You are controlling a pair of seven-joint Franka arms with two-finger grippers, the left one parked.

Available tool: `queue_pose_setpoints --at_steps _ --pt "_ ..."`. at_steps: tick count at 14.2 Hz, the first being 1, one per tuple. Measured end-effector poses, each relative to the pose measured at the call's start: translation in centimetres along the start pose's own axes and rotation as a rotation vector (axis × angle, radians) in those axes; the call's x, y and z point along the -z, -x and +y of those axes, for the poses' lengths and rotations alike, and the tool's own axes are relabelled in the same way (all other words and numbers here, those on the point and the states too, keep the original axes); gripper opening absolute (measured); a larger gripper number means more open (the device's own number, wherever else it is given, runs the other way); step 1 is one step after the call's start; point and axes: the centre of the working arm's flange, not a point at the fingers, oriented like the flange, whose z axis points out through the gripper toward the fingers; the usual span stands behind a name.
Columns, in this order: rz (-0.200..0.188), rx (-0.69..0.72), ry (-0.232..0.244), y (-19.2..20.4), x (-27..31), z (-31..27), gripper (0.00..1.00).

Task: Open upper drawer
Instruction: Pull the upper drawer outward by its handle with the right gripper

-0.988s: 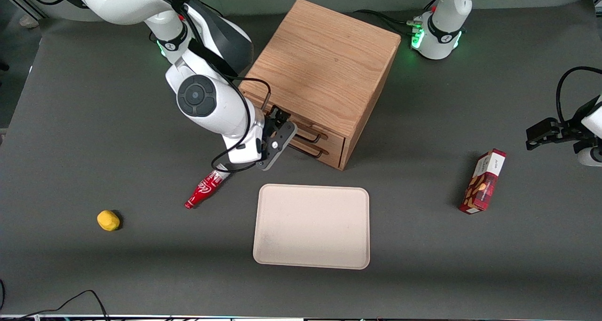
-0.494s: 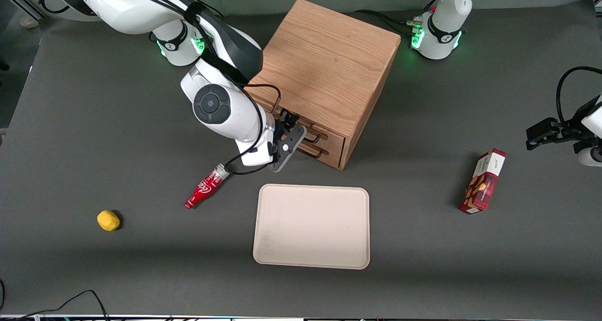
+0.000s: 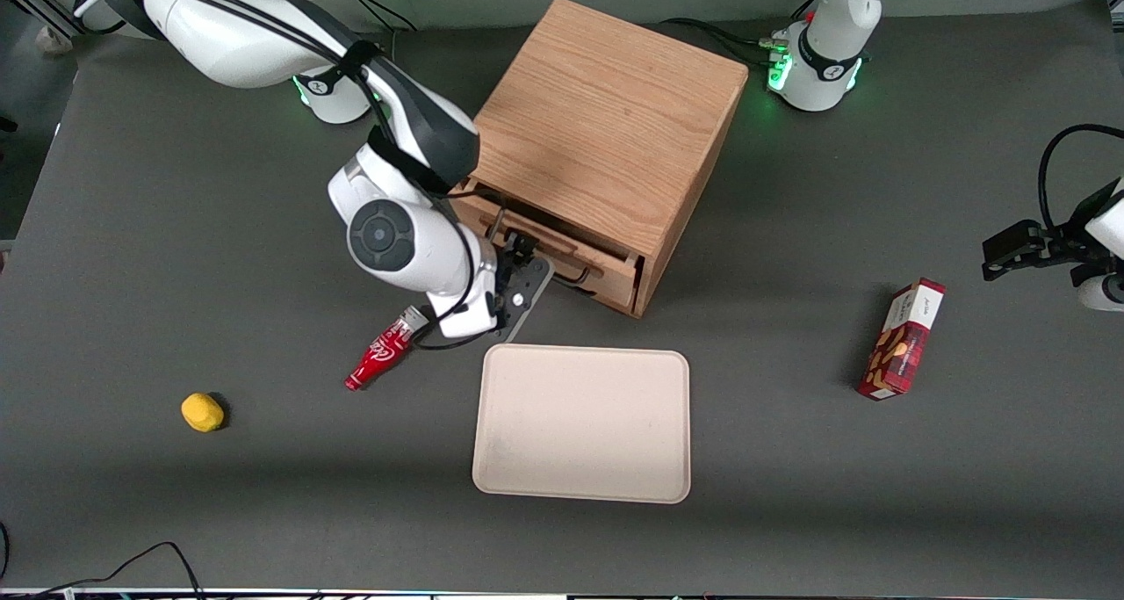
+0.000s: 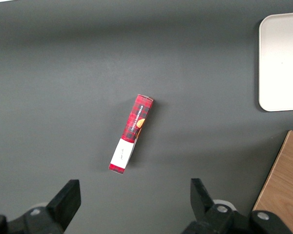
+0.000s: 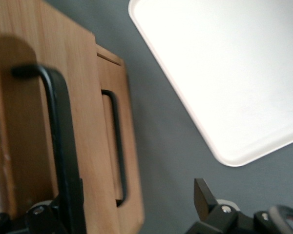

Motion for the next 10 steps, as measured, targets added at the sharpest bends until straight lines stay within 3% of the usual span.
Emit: queue_pose_setpoints --at_steps 6,10 --pt "0.043 0.021 0.077 1.5 2.9 6.1 1.0" --pt "0.132 0.011 0.154 1.5 4.7 9.2 1.0"
